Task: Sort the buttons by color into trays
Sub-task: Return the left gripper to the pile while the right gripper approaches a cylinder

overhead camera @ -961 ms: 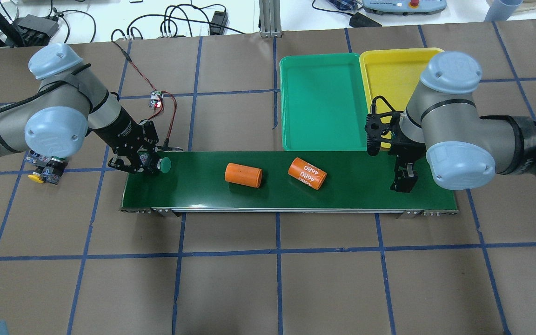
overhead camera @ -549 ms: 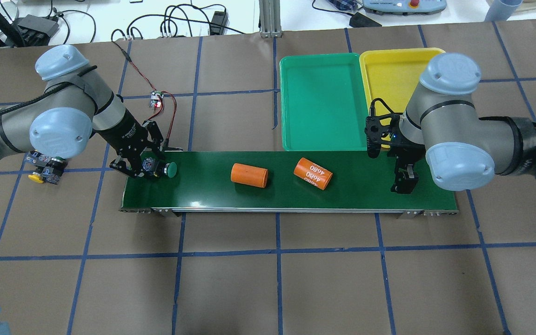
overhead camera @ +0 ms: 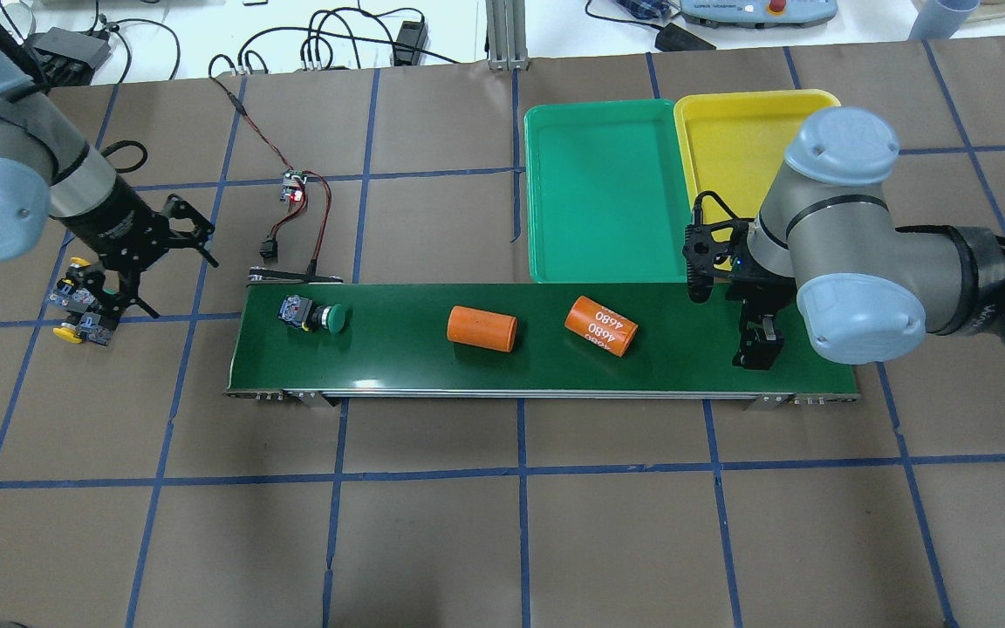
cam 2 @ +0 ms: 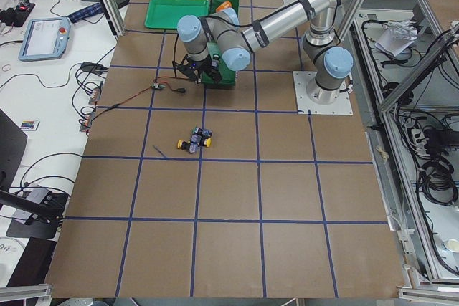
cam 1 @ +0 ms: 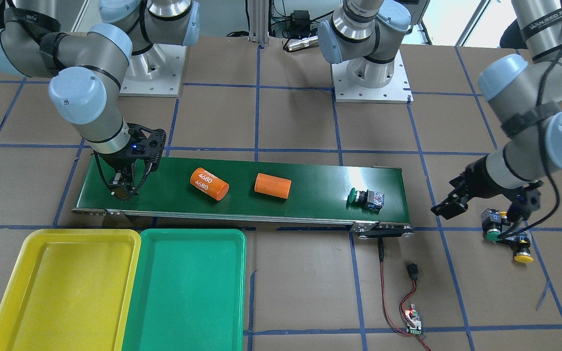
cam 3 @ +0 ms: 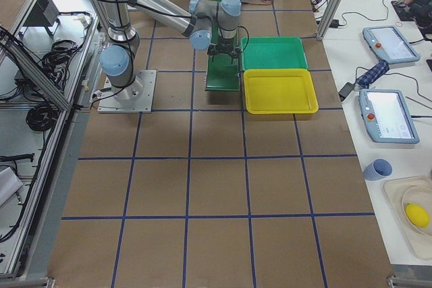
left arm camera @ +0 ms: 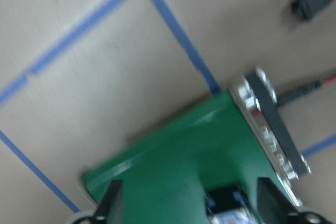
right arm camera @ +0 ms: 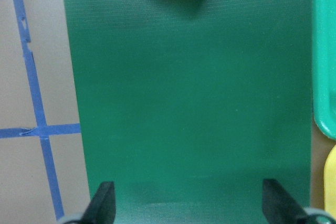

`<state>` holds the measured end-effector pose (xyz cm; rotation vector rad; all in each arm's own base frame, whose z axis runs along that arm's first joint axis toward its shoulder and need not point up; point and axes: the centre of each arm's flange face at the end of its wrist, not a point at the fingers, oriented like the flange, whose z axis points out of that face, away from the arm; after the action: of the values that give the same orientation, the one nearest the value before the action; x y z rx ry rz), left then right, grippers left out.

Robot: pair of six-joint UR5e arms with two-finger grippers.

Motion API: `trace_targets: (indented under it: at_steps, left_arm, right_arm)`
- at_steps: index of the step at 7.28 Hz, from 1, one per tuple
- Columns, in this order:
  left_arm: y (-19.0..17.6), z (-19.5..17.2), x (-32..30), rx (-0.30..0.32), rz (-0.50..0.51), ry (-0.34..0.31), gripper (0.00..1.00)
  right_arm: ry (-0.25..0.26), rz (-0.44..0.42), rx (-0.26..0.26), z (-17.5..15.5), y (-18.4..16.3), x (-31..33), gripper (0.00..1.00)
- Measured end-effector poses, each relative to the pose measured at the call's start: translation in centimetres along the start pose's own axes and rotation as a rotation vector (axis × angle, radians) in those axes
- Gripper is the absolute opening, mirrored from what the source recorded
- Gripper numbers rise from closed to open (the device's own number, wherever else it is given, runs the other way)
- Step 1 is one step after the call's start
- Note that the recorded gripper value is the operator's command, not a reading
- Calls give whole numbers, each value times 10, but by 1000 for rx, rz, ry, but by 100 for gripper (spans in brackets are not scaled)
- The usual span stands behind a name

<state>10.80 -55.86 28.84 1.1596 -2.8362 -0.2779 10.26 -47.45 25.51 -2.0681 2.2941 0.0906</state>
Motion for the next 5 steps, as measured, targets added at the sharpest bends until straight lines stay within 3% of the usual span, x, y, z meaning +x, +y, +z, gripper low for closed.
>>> trace_targets:
  at_steps: [3, 5]
  left_arm:
    - [-114, -24, -64, 70, 327, -69, 100]
    - [-184, -6, -96, 44, 479, -106, 100]
  right_arm:
    - [-5, 26, 6, 2, -1, -2, 100]
    - [-13, 100, 51, 2, -6, -4, 100]
